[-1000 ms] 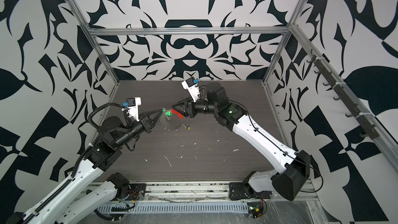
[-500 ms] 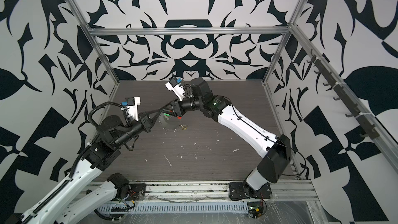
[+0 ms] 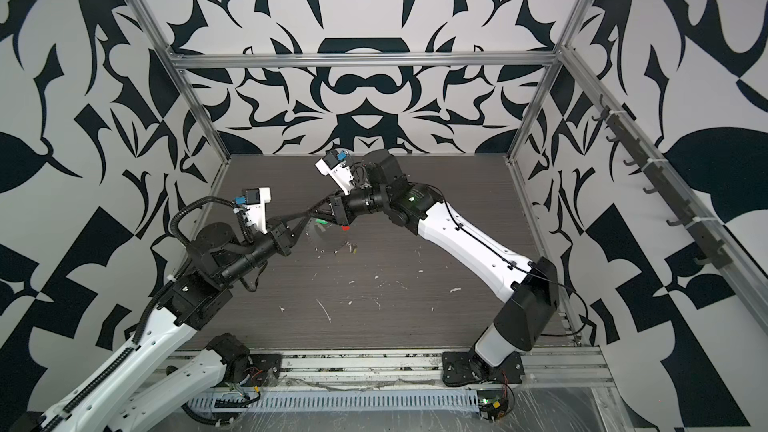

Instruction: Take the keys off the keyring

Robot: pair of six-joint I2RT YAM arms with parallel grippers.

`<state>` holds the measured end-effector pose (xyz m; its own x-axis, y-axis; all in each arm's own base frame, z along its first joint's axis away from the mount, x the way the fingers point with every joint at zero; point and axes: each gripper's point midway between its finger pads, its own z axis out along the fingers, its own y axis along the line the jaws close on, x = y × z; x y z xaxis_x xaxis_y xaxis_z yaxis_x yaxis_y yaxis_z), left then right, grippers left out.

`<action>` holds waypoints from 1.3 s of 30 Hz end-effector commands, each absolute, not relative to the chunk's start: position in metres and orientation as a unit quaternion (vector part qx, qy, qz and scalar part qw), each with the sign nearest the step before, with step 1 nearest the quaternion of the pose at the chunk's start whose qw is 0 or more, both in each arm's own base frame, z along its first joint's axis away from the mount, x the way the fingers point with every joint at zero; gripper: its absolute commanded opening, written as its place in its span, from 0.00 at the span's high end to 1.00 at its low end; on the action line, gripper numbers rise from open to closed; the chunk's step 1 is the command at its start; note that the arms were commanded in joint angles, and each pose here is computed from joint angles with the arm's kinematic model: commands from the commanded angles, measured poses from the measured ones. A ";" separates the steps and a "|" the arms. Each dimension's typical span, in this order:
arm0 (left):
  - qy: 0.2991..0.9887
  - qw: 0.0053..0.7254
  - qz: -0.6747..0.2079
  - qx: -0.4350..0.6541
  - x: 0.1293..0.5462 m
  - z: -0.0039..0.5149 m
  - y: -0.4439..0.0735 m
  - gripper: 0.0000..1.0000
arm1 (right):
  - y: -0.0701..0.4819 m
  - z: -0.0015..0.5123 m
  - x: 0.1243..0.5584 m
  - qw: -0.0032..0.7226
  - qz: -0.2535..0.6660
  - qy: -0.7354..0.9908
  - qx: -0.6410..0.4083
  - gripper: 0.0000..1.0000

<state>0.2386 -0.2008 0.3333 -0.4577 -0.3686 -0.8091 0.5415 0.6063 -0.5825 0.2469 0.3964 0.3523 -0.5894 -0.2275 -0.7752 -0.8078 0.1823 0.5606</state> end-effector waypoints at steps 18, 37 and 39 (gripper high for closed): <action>0.708 0.536 -0.457 0.057 0.231 0.354 -0.196 0.58 | 0.388 0.381 0.248 0.332 0.507 0.697 -0.383 1.00; 0.653 0.595 -0.455 0.114 0.214 0.357 -0.193 0.33 | 0.345 0.406 0.214 0.304 0.592 0.572 -0.479 1.00; 0.643 0.593 -0.466 0.136 0.211 0.356 -0.200 0.33 | 0.343 0.408 0.210 0.300 0.597 0.566 -0.483 1.00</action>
<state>0.2197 -0.1927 0.3401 -0.3294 -0.3806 -0.8641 0.6444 0.5783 -0.5003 0.2322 0.3502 0.3810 -0.4466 -0.2262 -0.8657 -0.8824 -0.0491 0.4680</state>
